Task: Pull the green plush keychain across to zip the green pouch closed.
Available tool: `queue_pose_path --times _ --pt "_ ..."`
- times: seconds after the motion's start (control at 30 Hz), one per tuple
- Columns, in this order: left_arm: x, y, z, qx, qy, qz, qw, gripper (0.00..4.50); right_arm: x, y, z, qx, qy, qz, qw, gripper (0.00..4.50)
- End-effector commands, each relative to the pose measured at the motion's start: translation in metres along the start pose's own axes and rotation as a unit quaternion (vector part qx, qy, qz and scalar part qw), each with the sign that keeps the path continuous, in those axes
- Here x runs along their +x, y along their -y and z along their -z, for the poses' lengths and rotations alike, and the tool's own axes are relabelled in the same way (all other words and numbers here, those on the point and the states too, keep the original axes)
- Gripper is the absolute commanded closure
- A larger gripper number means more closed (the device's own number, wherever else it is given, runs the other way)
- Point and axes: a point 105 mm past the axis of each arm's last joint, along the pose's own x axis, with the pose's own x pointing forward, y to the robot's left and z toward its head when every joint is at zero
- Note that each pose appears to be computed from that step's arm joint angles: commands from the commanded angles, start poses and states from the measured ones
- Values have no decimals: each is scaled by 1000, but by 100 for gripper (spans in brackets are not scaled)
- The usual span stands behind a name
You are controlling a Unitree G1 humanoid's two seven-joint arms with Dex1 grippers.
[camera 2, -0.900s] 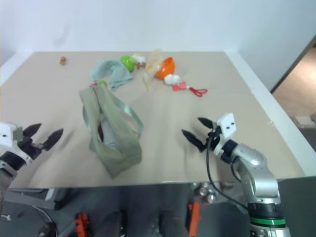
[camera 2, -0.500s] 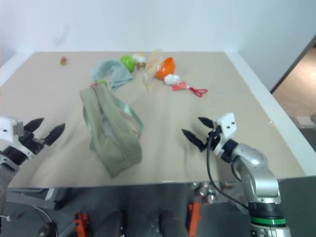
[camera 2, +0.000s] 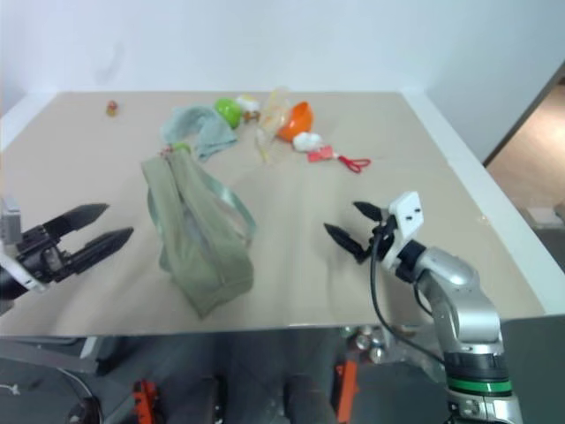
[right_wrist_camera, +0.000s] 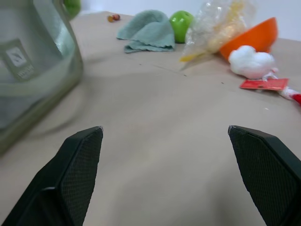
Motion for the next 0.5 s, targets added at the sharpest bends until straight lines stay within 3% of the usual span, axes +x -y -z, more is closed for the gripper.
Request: queue_pose_path --times 0.03,0.13,0.27,0.5 --pt "-6 23 -8 7 -17 44 999 4 6 -42 -48 -13 38 -113 993 9" --pt "-3 36 -6 11 -27 68 997 4 11 -86 -65 -2 35 -208 977 9" --pt "6 43 -7 17 -23 85 996 4 27 -125 -63 -5 17 -251 968 9" --pt "13 44 -4 28 -24 87 996 4 59 -135 -50 10 3 -233 972 9"
